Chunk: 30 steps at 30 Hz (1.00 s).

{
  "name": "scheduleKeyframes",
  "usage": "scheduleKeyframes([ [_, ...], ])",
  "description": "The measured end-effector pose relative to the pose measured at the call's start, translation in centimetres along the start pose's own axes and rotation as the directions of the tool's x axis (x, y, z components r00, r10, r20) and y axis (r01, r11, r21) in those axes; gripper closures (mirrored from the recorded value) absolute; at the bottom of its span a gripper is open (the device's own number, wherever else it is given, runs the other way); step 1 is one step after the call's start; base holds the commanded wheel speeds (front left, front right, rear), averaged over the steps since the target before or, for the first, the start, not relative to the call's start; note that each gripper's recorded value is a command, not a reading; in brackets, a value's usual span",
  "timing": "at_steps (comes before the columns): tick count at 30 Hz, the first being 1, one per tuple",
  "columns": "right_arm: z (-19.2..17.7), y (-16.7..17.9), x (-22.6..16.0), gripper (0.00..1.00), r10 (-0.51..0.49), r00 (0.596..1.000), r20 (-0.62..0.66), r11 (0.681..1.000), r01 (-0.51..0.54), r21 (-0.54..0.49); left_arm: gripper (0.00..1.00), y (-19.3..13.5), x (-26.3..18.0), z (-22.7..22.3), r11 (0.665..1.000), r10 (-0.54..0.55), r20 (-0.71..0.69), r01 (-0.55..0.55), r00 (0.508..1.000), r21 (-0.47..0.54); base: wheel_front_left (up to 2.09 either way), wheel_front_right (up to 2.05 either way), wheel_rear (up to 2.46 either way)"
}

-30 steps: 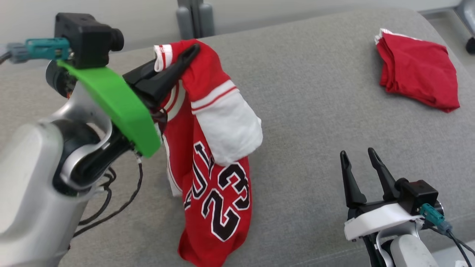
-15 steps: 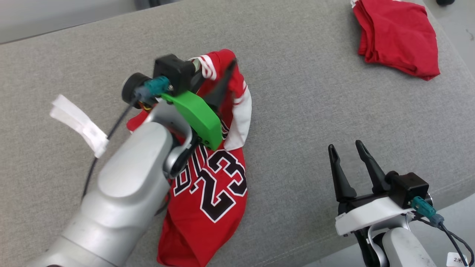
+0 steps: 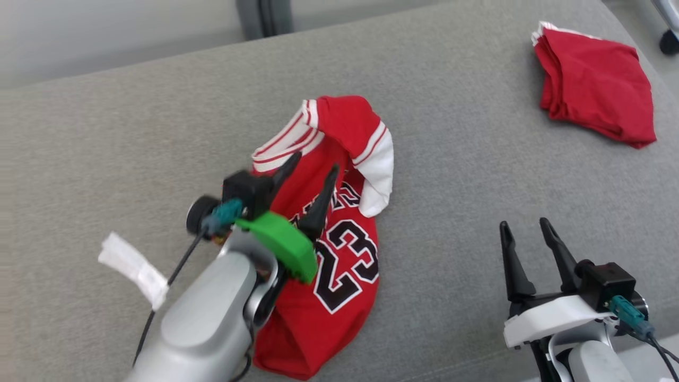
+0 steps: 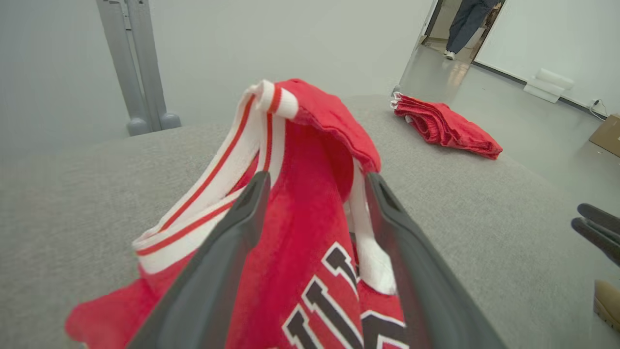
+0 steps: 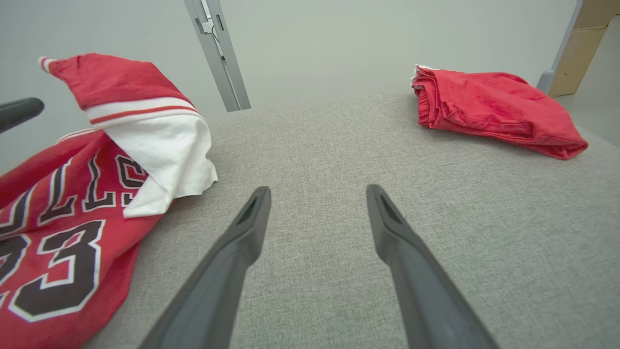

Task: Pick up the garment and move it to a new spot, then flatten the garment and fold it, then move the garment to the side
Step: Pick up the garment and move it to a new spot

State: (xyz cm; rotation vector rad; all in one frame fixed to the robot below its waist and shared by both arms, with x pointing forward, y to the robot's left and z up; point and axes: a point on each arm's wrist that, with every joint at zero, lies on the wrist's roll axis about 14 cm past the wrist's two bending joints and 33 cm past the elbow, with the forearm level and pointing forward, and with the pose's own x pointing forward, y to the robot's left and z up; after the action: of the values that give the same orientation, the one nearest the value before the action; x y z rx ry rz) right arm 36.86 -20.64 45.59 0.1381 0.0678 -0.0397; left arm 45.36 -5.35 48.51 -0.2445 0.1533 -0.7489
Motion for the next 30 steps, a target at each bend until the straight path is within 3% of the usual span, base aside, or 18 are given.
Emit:
scheduleKeyframes([
  [5,0.6,0.5,-0.2,0.0,0.018,1.0,0.021,1.0,-0.018,-0.009,0.0,1.7,-5.0,-1.0,0.991,0.133,0.012,-0.132,0.991,-0.029,0.0,0.0,0.0],
  [9,1.0,0.9,-0.5,0.0,0.035,0.999,0.033,0.999,-0.034,-0.022,0.0,3.0,-9.0,-0.8,0.963,0.266,0.055,-0.264,0.962,-0.048,0.0,0.0,0.0],
  [15,1.9,1.9,-1.0,0.0,0.07,0.996,0.06,0.996,-0.068,-0.05,0.0,5.1,-15.3,0.6,0.884,0.466,0.145,-0.463,0.873,-0.057,0.0,0.0,0.0],
  [19,2.8,2.4,-0.9,0.0,0.091,0.992,0.087,0.994,-0.086,-0.064,0.0,6.4,-20.0,0.7,0.806,0.587,0.182,-0.59,0.789,-0.041,0.0,0.0,0.0],
  [24,3.1,3.3,-1.0,0.0,0.121,0.988,0.096,0.991,-0.114,-0.076,0.0,6.9,-24.2,1.4,0.74,0.659,0.238,-0.672,0.713,-0.036,0.0,0.0,0.0],
  [30,3.3,4.2,-1.3,0.0,0.151,0.984,0.098,0.986,-0.143,-0.086,0.0,6.5,-27.3,1.1,0.719,0.677,0.265,-0.694,0.687,-0.039,0.0,0.0,0.0],
])
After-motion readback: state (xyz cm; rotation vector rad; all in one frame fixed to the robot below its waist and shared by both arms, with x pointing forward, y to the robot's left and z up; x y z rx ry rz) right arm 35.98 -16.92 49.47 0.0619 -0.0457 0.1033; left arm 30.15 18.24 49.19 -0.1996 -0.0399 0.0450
